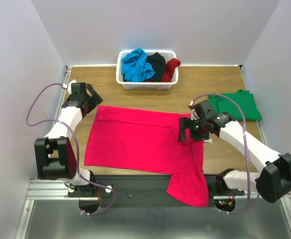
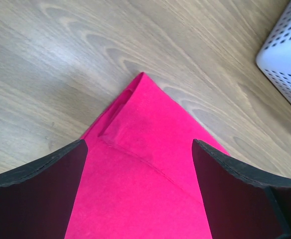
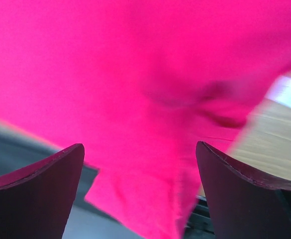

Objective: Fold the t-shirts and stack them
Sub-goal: Fold the tshirt

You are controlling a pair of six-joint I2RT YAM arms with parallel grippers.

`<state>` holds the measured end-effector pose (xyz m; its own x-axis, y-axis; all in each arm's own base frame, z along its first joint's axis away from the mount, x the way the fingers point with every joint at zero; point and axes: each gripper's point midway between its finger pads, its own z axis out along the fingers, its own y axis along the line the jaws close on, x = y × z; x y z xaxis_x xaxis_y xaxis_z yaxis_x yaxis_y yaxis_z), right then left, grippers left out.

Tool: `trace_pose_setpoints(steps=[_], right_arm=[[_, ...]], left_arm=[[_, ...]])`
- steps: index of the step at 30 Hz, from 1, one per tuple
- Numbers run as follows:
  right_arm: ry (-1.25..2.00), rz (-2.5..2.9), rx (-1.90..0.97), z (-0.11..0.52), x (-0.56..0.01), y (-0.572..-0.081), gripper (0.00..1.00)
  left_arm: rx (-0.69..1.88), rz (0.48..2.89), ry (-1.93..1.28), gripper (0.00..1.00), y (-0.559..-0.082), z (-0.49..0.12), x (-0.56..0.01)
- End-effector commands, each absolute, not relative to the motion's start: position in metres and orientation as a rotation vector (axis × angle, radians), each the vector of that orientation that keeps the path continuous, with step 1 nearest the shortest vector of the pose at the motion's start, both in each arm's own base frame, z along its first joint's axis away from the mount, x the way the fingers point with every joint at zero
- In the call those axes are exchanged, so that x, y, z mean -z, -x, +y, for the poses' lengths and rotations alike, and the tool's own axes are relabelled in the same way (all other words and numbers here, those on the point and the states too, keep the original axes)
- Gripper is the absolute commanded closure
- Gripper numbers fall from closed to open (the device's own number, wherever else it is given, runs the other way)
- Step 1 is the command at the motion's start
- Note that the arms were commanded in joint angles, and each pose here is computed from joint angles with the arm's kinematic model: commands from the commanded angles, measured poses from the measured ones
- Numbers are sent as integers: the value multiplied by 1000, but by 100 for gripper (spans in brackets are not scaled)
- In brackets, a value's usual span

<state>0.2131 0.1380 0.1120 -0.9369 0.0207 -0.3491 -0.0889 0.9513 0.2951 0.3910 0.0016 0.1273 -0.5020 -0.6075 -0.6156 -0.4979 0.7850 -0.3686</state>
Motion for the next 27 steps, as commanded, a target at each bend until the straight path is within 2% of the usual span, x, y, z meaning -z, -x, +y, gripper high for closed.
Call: trace_pose_setpoints(steps=[1,4,8,10,17,22,27], right_arm=[[320,2652,-659,201,-126,-208,0],[366,2630,-523,216,-120,-224,0],[-8,2529,-137,179,-121,-279,0],[-192,2527,-112,160,-117,-294,0],[-420,2558,45,97,-85,-331,0],[-392,2569,-69,93,-57,-366,0],[-312,2662,-11,92,-16,-386,0]], left_arm=[[266,2178,751,2,-395,-12,-136],[346,2202,702,2,-401,-26,-128],[403,2230,660,2,-420,-37,-121],[415,2268,621,2,-425,-53,-111],[405,2368,625,2,-435,-61,-65],[349,2413,661,2,-431,-52,-35],[296,2427,723,2,-430,-35,-20]])
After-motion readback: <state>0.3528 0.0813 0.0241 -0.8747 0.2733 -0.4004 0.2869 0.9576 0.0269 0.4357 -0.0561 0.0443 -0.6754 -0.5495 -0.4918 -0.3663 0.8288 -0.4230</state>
